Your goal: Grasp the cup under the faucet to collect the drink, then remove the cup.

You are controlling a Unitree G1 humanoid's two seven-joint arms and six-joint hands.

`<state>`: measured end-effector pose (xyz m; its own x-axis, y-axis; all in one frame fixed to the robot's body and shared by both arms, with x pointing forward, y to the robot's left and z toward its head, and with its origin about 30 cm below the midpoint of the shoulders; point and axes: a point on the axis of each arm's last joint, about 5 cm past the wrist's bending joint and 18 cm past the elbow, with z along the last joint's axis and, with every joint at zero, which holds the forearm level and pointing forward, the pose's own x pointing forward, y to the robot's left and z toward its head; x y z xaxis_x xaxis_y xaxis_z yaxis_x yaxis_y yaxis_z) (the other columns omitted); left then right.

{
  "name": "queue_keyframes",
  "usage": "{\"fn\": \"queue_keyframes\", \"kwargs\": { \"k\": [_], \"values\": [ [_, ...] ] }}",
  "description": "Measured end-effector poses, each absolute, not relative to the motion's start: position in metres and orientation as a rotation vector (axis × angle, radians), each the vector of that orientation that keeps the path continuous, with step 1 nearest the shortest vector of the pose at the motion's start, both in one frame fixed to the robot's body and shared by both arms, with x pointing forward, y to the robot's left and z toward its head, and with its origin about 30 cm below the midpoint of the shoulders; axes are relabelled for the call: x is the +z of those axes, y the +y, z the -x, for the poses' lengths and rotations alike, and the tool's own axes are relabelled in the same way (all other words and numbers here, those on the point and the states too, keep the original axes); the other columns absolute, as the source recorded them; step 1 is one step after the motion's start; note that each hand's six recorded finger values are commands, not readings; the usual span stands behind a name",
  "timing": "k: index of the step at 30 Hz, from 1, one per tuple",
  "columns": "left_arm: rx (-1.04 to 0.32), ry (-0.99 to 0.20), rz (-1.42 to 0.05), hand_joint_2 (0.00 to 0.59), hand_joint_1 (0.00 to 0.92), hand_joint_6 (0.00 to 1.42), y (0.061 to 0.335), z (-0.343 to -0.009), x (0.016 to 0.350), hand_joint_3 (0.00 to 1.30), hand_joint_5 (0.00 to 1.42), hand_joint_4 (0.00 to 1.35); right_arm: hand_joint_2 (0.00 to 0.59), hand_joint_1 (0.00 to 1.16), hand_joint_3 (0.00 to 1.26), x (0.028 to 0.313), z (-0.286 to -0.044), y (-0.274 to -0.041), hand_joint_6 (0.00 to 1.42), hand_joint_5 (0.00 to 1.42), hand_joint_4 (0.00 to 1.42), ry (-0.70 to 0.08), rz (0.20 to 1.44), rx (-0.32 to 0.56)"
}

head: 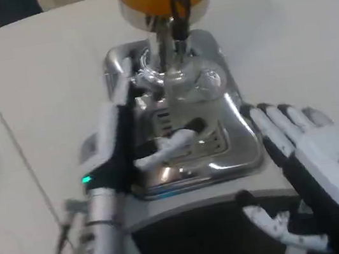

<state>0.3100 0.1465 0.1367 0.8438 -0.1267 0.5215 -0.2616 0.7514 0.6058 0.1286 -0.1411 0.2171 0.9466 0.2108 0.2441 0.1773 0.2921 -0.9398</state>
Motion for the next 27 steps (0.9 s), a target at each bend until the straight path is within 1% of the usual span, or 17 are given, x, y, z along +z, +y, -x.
{"fn": "queue_keyframes", "kwargs": {
  "k": [1,2,4,6,10,11,13,15,17,19,20,23,24,27],
  "values": [
    [0.093,-0.569,-0.733,0.033,0.32,0.23,0.156,-0.306,0.138,0.0,0.21,0.0,0.448,0.38,0.0,0.218,-0.13,-0.14,0.0,0.0,0.0,-0.366,1.267,0.017],
    [0.112,-0.557,-0.748,0.032,0.318,0.23,0.171,-0.299,0.139,0.0,0.2,0.0,0.449,0.38,0.0,0.219,-0.132,-0.139,0.0,0.0,0.0,-0.387,1.247,0.008],
    [0.141,-0.522,-0.777,0.035,0.307,0.22,0.186,-0.29,0.138,0.0,0.2,0.0,0.45,0.38,0.0,0.22,-0.134,-0.137,0.0,0.0,0.0,-0.405,1.222,0.001],
    [0.157,-0.502,-0.823,0.034,0.29,0.22,0.201,-0.276,0.139,0.0,0.19,0.0,0.452,0.39,0.0,0.219,-0.137,-0.136,0.01,0.0,0.0,-0.423,1.172,-0.002],
    [0.21,-0.457,-0.877,0.046,0.232,0.17,0.224,-0.251,0.149,0.0,0.11,0.0,0.452,0.39,0.0,0.22,-0.144,-0.132,0.01,0.0,0.0,-0.453,1.081,-0.003],
    [0.227,-0.434,-0.883,0.05,0.222,0.15,0.229,-0.244,0.151,0.0,0.1,0.0,0.452,0.42,0.0,0.22,-0.146,-0.131,0.02,0.0,0.0,-0.457,1.057,-0.004],
    [0.226,-0.403,-0.902,0.07,0.183,0.12,0.236,-0.232,0.151,0.0,0.04,0.0,0.452,0.42,0.0,0.22,-0.15,-0.129,0.02,0.0,0.0,-0.464,1.034,0.004],
    [0.207,-0.383,-0.93,0.078,0.137,0.09,0.24,-0.219,0.151,0.0,0.0,0.0,0.452,0.43,0.0,0.22,-0.152,-0.128,0.02,0.0,0.0,-0.471,0.994,-0.009],
    [0.182,-0.332,-0.969,0.099,0.128,0.06,0.24,-0.202,0.152,0.0,0.0,0.0,0.453,0.43,0.0,0.222,-0.159,-0.126,0.02,0.0,0.0,-0.474,0.916,-0.025],
    [0.167,-0.297,-0.985,0.108,0.131,0.02,0.239,-0.195,0.153,0.0,0.0,0.0,0.456,0.43,0.0,0.224,-0.162,-0.124,0.02,0.0,0.0,-0.491,0.89,-0.024],
    [0.171,-0.287,-1.02,0.11,0.13,0.02,0.238,-0.19,0.154,0.0,0.0,0.0,0.457,0.43,0.0,0.226,-0.164,-0.122,0.02,0.0,0.0,-0.507,0.877,-0.023],
    [0.164,-0.317,-1.133,0.12,0.113,0.0,0.232,-0.173,0.158,0.0,0.0,0.0,0.459,0.44,0.0,0.232,-0.171,-0.119,0.02,0.0,0.0,-0.543,0.825,-0.038],
    [0.163,-0.322,-1.166,0.115,0.107,0.0,0.231,-0.169,0.158,0.0,0.0,0.0,0.459,0.44,0.0,0.234,-0.173,-0.118,0.02,0.0,0.0,-0.554,0.812,-0.046],
    [0.165,-0.33,-1.244,0.115,0.1,0.0,0.227,-0.157,0.156,0.0,0.0,0.0,0.46,0.44,0.0,0.237,-0.179,-0.117,0.02,0.0,0.0,-0.563,0.761,-0.064]
  ]
}}
